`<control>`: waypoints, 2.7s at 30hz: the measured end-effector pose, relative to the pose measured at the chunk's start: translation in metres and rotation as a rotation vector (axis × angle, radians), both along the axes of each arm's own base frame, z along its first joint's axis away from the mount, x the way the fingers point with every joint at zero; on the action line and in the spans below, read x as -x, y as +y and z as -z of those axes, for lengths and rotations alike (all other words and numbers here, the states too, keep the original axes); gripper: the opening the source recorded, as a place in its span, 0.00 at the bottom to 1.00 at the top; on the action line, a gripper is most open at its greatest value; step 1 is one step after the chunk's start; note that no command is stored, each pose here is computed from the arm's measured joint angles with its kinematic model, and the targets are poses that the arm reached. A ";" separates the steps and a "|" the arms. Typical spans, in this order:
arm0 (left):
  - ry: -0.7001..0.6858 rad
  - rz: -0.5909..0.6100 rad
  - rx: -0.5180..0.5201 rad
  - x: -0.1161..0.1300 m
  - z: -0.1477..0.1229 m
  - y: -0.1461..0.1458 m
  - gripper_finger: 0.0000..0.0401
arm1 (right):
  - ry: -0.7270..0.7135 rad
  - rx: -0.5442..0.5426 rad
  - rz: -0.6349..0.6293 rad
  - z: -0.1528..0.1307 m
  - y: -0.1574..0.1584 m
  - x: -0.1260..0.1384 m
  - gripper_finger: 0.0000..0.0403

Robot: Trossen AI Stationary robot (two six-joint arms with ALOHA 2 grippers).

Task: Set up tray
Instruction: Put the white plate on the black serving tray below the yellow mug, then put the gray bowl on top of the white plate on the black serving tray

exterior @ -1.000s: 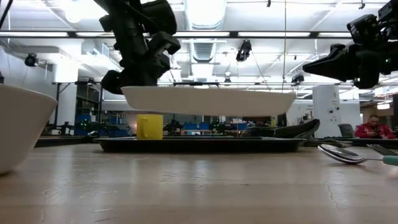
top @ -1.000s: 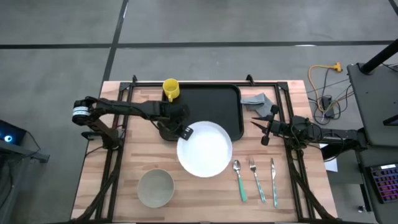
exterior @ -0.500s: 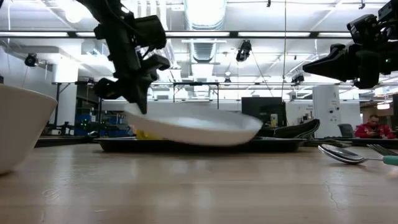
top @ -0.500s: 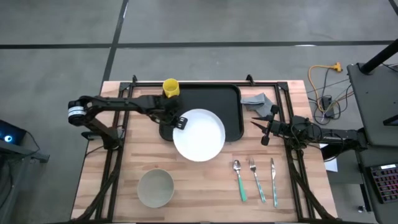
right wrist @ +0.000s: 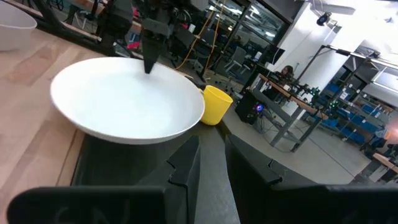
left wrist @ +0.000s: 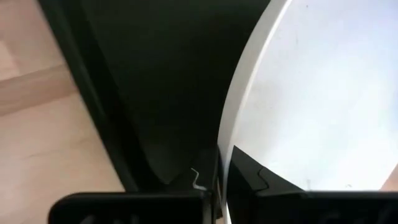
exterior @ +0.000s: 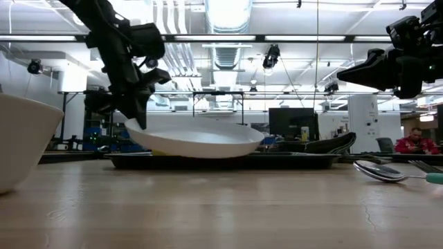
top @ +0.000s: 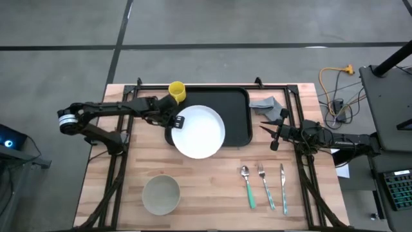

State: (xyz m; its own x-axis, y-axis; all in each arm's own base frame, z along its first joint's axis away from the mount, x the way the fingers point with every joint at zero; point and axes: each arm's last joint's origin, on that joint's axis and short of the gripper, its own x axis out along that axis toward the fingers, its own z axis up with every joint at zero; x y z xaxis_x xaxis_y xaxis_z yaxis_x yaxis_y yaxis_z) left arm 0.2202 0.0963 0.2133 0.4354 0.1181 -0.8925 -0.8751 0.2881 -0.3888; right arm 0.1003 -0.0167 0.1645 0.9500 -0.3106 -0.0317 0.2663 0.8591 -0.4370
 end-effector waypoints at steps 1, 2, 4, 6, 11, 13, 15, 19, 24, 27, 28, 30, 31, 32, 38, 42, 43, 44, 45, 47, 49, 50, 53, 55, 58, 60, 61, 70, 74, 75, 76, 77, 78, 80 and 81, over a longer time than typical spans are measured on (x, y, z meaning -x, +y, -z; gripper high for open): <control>-0.008 -0.012 -0.003 0.003 0.000 0.002 0.00 | 0.000 0.001 0.000 0.000 0.000 0.000 0.17; -0.014 -0.024 -0.007 0.006 0.000 0.003 0.00 | 0.000 0.002 -0.001 0.000 0.000 0.000 0.17; -0.019 -0.048 -0.009 0.012 0.000 0.007 0.00 | 0.000 0.000 0.000 0.000 0.000 0.000 0.17; -0.023 -0.071 -0.011 0.016 0.000 0.010 0.00 | 0.000 0.001 0.000 0.000 0.000 0.000 0.17; -0.022 -0.094 -0.021 0.021 0.000 0.018 0.00 | 0.000 0.002 0.000 0.000 0.000 0.000 0.17; -0.020 -0.098 -0.026 0.022 0.000 0.021 0.00 | 0.000 0.000 0.000 0.000 0.000 0.000 0.17; -0.019 -0.109 -0.028 0.024 0.000 0.023 0.00 | 0.000 0.001 0.000 0.000 0.000 0.000 0.17; -0.002 -0.107 -0.049 0.026 0.002 0.025 0.00 | 0.000 0.001 0.000 0.000 0.000 0.000 0.17; 0.012 -0.115 -0.044 0.029 0.007 0.026 0.00 | 0.001 0.002 0.000 0.000 0.000 0.000 0.17; 0.026 -0.119 -0.035 0.031 0.011 0.025 0.00 | 0.000 0.001 0.000 0.000 0.000 0.000 0.17; 0.031 -0.120 -0.032 0.032 0.013 0.025 0.00 | 0.001 0.002 -0.001 0.000 0.000 0.000 0.17; 0.040 -0.122 -0.027 0.034 0.017 0.024 0.00 | 0.000 0.000 -0.001 0.000 0.000 0.000 0.17; 0.044 -0.122 -0.024 0.034 0.018 0.023 0.00 | 0.000 0.000 0.000 0.000 0.000 0.000 0.17; 0.045 -0.123 -0.023 0.035 0.019 0.023 0.00 | 0.001 0.001 0.000 0.000 0.000 0.000 0.17; 0.036 -0.123 -0.029 0.035 0.022 0.023 0.00 | 0.000 0.000 0.000 0.000 0.000 0.000 0.17; 0.021 -0.122 -0.038 0.034 0.023 0.024 0.00 | 0.000 0.001 0.000 0.000 0.000 0.000 0.17; 0.022 -0.122 -0.038 0.034 0.023 0.024 0.00 | 0.000 0.000 -0.001 0.000 0.000 0.000 0.17; 0.021 -0.122 -0.037 0.034 0.023 0.024 0.00 | 0.000 0.000 0.000 0.000 0.000 0.000 0.17; 0.021 -0.122 -0.038 0.034 0.023 0.024 0.00 | 0.000 0.002 0.000 0.000 0.000 0.000 0.17; 0.022 -0.122 -0.037 0.034 0.023 0.024 0.00 | 0.000 0.000 0.000 0.000 0.000 0.000 0.17; 0.025 -0.122 -0.035 0.035 0.024 0.023 0.00 | 0.001 0.001 0.000 0.000 0.000 0.000 0.17; 0.028 -0.122 -0.033 0.035 0.025 0.023 0.00 | 0.000 0.001 0.000 0.000 0.000 0.000 0.17; 0.035 -0.123 -0.028 0.036 0.028 0.022 0.00 | 0.000 0.001 0.000 0.000 0.000 0.000 0.17; 0.039 -0.122 -0.025 0.037 0.029 0.022 0.00 | 0.000 0.001 0.000 0.000 0.000 0.000 0.17; 0.042 -0.122 -0.024 0.038 0.030 0.022 0.01 | 0.001 0.001 0.000 0.000 0.000 0.000 0.17; 0.036 -0.124 -0.031 0.038 0.030 0.023 0.02 | 0.000 0.000 0.000 0.000 0.000 0.000 0.17; 0.032 -0.122 -0.035 0.037 0.030 0.023 0.03 | 0.000 0.000 0.000 0.000 0.000 0.000 0.17; 0.031 -0.127 -0.044 0.038 0.033 0.023 0.13 | 0.000 0.000 0.000 0.000 0.000 0.000 0.17; 0.035 -0.129 -0.041 0.038 0.034 0.023 0.19 | 0.000 0.001 0.000 0.000 0.000 0.000 0.17; 0.035 -0.129 -0.041 0.038 0.034 0.023 0.20 | 0.000 0.002 -0.001 0.000 0.000 0.000 0.17; 0.035 -0.129 -0.041 0.038 0.034 0.023 0.21 | 0.000 0.001 0.000 0.000 0.000 0.000 0.17; 0.035 -0.129 -0.041 0.038 0.034 0.023 0.22 | 0.000 0.000 0.000 0.000 0.000 0.000 0.17; 0.037 -0.129 -0.040 0.039 0.034 0.022 0.23 | 0.000 0.000 0.000 0.000 0.000 0.000 0.17; 0.041 -0.127 -0.030 0.038 0.032 0.022 0.23 | 0.000 0.002 0.000 0.000 0.000 0.000 0.17; 0.035 -0.125 -0.030 0.038 0.031 0.023 0.24 | 0.000 0.001 0.000 0.000 0.000 0.000 0.17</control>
